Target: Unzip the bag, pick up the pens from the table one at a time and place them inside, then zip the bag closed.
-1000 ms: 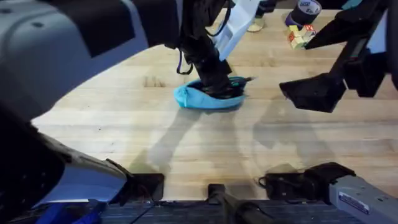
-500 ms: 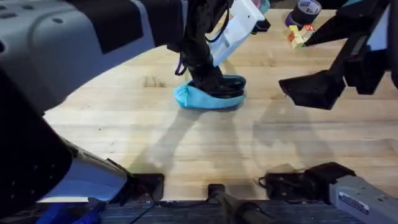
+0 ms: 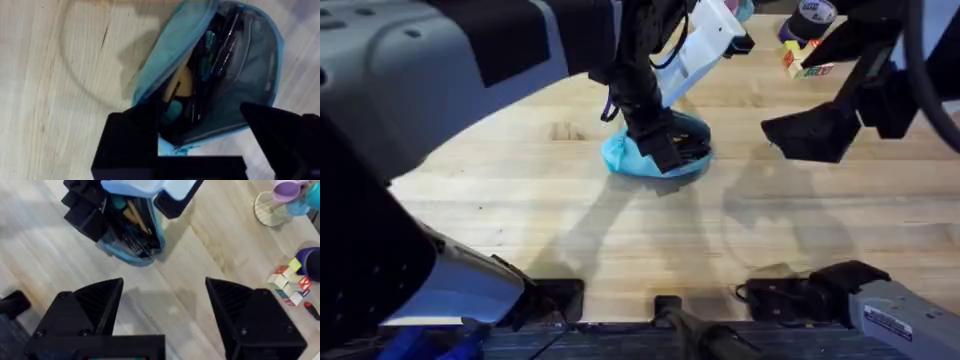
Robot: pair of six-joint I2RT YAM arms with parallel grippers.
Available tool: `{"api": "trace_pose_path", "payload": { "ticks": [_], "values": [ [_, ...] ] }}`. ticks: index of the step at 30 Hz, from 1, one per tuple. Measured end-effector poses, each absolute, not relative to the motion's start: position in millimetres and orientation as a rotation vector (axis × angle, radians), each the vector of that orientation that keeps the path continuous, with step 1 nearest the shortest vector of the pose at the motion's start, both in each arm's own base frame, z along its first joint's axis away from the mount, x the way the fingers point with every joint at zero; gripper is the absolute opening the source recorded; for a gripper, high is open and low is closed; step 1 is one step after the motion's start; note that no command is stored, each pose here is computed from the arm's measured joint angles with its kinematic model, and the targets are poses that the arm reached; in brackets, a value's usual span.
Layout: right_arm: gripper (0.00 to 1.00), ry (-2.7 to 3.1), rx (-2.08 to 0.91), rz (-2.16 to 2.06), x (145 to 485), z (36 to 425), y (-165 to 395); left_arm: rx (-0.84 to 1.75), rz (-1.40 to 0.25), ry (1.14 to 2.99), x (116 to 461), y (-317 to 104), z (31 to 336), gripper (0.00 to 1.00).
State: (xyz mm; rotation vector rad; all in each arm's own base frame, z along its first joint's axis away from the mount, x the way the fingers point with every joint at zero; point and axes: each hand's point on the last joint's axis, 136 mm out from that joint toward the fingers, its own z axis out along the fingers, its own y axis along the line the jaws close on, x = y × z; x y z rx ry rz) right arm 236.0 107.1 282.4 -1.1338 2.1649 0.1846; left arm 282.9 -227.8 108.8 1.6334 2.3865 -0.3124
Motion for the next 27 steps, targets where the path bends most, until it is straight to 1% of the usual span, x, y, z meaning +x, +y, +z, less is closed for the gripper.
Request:
{"api": "trace_pose_path", "payload": {
  "ticks": [4,6,12,16,20,23,27],
  "values": [
    [0.997,2.152,-1.131,0.18,242,283,109,1.619,-0.311,2.36,282,-227,121,0.994],
    [0.997,2.154,-1.135,0.181,245,282,109,1.6,-0.306,2.332,280,-224,135,0.994],
    [0.997,2.16,-1.157,0.254,250,275,120,1.481,-0.273,2.228,279,-204,190,0.993],
    [0.997,2.158,-1.192,0.333,250,270,132,1.412,-0.28,2.213,268,-183,216,0.993],
    [0.997,2.149,-1.245,0.386,249,264,147,1.394,-0.286,2.225,251,-161,229,0.993],
    [0.997,2.1,-1.296,0.409,251,264,164,1.385,-0.288,2.263,239,-146,231,0.993],
    [0.997,2.035,-1.353,0.447,248,267,189,1.352,-0.287,2.302,240,-134,229,0.993]
  ]
}}
